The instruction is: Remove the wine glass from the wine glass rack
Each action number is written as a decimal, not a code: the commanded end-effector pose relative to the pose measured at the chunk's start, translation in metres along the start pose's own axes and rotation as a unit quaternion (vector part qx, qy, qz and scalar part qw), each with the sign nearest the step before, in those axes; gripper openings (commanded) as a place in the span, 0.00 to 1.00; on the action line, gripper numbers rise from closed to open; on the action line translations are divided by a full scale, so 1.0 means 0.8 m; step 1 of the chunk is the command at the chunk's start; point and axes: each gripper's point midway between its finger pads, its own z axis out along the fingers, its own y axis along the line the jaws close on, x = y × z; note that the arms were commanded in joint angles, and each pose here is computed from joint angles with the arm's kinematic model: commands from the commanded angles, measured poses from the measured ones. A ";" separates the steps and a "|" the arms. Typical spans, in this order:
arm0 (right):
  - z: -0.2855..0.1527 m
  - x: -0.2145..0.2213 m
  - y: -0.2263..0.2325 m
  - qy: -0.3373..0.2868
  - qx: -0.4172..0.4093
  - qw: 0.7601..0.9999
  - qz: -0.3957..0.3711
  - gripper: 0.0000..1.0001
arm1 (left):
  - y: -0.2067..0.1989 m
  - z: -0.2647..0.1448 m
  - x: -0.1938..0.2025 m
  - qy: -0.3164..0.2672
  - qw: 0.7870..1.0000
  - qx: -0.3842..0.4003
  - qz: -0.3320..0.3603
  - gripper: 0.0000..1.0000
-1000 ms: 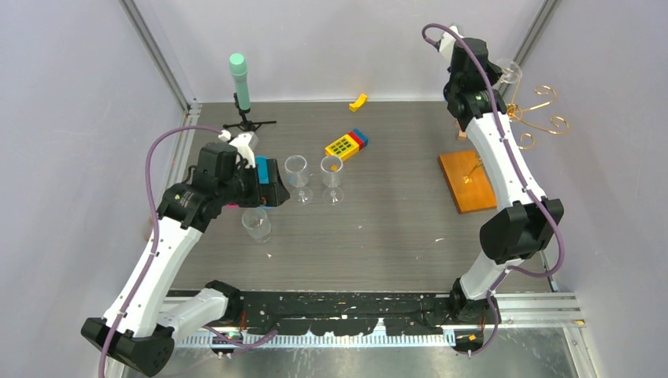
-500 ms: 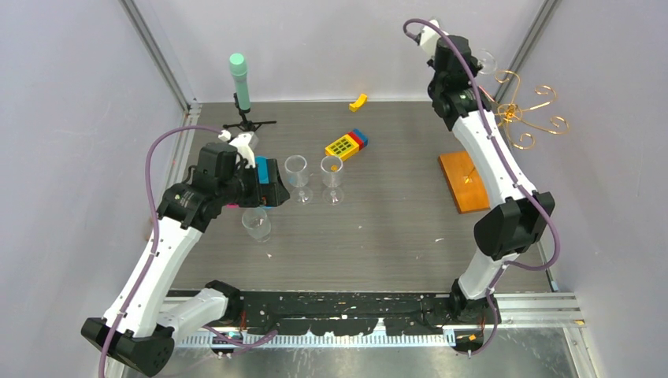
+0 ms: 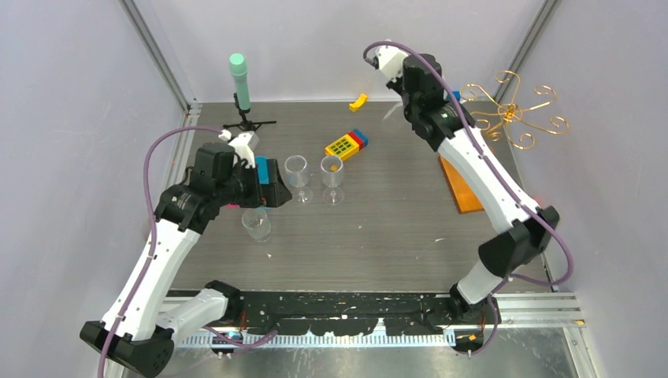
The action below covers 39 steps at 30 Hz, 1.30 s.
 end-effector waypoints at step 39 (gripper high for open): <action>-0.343 -0.042 0.169 -0.215 -0.472 0.811 0.269 0.00 | -0.249 0.043 0.017 0.138 0.886 0.443 -0.017 0.68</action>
